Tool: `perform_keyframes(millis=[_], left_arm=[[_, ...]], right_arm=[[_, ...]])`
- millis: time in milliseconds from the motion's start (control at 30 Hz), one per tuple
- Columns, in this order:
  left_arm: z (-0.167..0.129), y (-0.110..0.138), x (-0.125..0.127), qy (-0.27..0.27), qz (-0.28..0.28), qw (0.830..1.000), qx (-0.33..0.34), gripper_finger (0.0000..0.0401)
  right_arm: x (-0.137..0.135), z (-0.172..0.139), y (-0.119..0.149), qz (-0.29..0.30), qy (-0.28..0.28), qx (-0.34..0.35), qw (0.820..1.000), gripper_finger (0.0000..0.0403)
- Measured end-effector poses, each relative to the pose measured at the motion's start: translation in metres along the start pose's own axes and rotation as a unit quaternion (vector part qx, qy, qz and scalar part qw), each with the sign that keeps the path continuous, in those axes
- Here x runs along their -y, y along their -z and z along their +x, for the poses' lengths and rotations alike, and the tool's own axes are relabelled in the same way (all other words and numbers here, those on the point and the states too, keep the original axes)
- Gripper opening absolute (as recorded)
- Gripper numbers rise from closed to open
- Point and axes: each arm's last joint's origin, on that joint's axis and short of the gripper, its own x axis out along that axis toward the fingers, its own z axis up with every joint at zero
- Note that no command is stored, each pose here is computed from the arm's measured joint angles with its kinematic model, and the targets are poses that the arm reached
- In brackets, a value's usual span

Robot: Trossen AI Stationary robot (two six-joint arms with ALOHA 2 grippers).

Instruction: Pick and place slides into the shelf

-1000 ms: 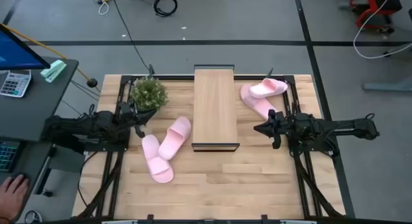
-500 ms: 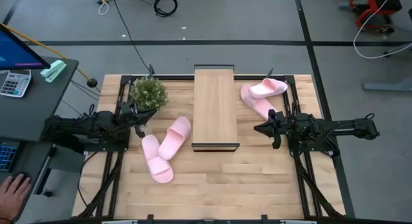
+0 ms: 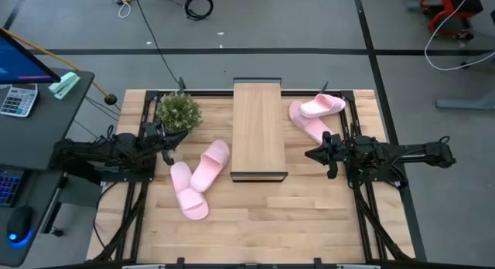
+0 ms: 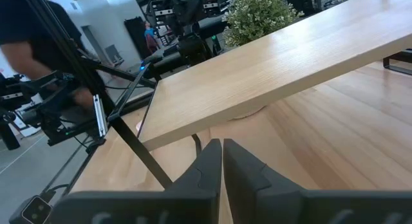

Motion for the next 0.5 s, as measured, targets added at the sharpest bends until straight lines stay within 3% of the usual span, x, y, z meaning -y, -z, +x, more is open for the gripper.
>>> perform_keyframes(millis=[500], left_arm=[[0.0, -0.0001, 0.0, 0.0, 0.0, 1.0, 0.0, 0.0035]], right_arm=[[0.0, 0.0, -0.0001, 0.0, 0.0, 0.0, 1.0, 0.0023]])
